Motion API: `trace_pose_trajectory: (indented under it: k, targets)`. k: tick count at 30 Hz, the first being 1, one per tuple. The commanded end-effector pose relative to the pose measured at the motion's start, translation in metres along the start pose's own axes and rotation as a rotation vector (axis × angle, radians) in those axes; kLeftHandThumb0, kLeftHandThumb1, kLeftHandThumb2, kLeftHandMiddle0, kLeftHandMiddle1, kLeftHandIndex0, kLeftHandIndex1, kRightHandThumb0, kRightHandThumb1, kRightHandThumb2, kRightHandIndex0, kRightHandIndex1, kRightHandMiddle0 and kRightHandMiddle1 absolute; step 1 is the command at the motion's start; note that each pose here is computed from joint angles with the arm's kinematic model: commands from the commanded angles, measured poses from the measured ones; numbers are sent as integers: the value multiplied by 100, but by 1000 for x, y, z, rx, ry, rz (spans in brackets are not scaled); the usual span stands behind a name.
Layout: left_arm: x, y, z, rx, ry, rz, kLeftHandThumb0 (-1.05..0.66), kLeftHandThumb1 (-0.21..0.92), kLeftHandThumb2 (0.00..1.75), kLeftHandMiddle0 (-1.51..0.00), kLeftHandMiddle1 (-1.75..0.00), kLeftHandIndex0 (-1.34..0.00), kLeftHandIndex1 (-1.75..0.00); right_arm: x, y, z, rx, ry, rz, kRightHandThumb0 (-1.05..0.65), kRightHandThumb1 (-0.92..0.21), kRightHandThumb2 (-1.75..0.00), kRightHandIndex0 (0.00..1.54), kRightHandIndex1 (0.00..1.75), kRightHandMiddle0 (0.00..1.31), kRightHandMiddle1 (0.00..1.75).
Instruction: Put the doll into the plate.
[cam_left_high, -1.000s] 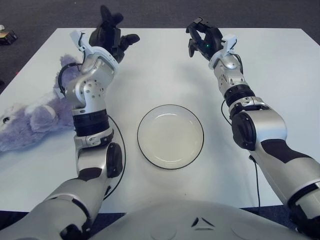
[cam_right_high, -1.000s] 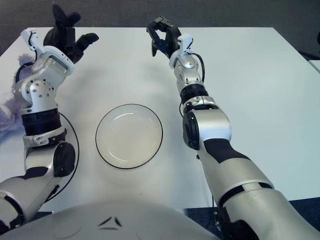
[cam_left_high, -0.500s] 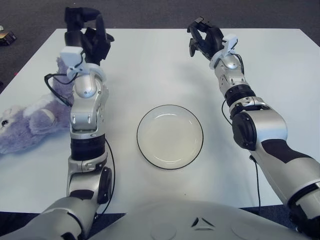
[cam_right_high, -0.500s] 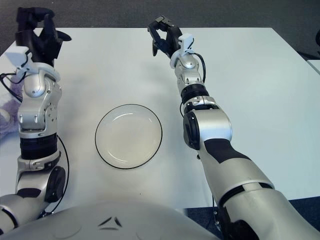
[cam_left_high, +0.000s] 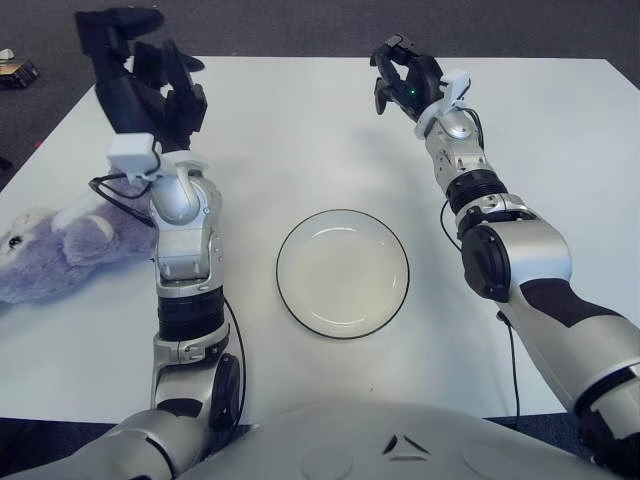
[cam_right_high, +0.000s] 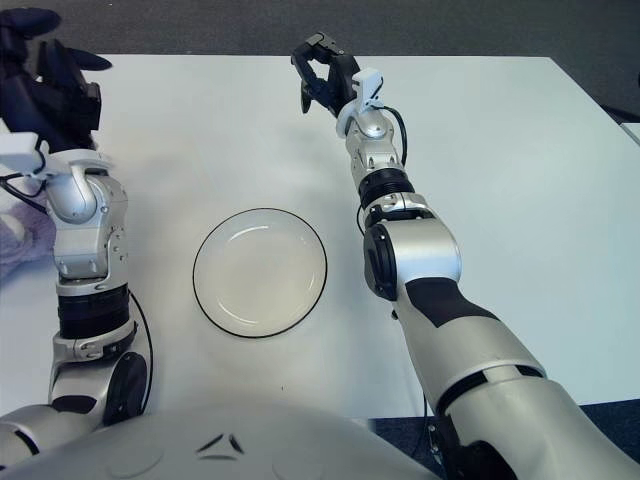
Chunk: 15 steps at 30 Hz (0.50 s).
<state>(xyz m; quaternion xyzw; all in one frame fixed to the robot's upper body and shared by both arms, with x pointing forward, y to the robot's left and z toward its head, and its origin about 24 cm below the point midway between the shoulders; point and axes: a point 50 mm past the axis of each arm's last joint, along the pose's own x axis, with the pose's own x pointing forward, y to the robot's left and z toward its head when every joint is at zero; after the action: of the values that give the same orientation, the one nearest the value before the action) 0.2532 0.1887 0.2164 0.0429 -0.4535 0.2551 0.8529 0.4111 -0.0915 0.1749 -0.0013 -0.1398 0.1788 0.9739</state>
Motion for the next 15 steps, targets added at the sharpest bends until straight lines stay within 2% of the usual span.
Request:
trace_pose_trajectory:
  k: [1,6,11,14,15]
  targets:
    - [-6,9,6,103,-65,-32,-35,92,49,-54,-170,-23,-172,0,-1,0,-15,2,-8,-35,-92,-36,100,175,37,157]
    - [-9,11,11,181,-102,-58,-35,92,50,-55,-169,-22,-173,1,0,0,-22,12,-14,-35,-92,-35,100,175,38,157]
    - [-13,15,16,362,-184,-58,-35,92,47,-57,-170,-24,-171,1,1,-2,-28,24,-20,-35,-92,-35,100,175,38,156]
    - [-15,16,17,411,-207,-45,-35,92,45,-58,-170,-27,-168,1,1,-3,-29,26,-21,-35,-92,-35,100,175,38,156]
    - [-15,17,18,486,-233,-35,-35,92,45,-58,-169,-27,-168,1,2,-3,-30,28,-22,-35,-92,-35,100,175,38,156]
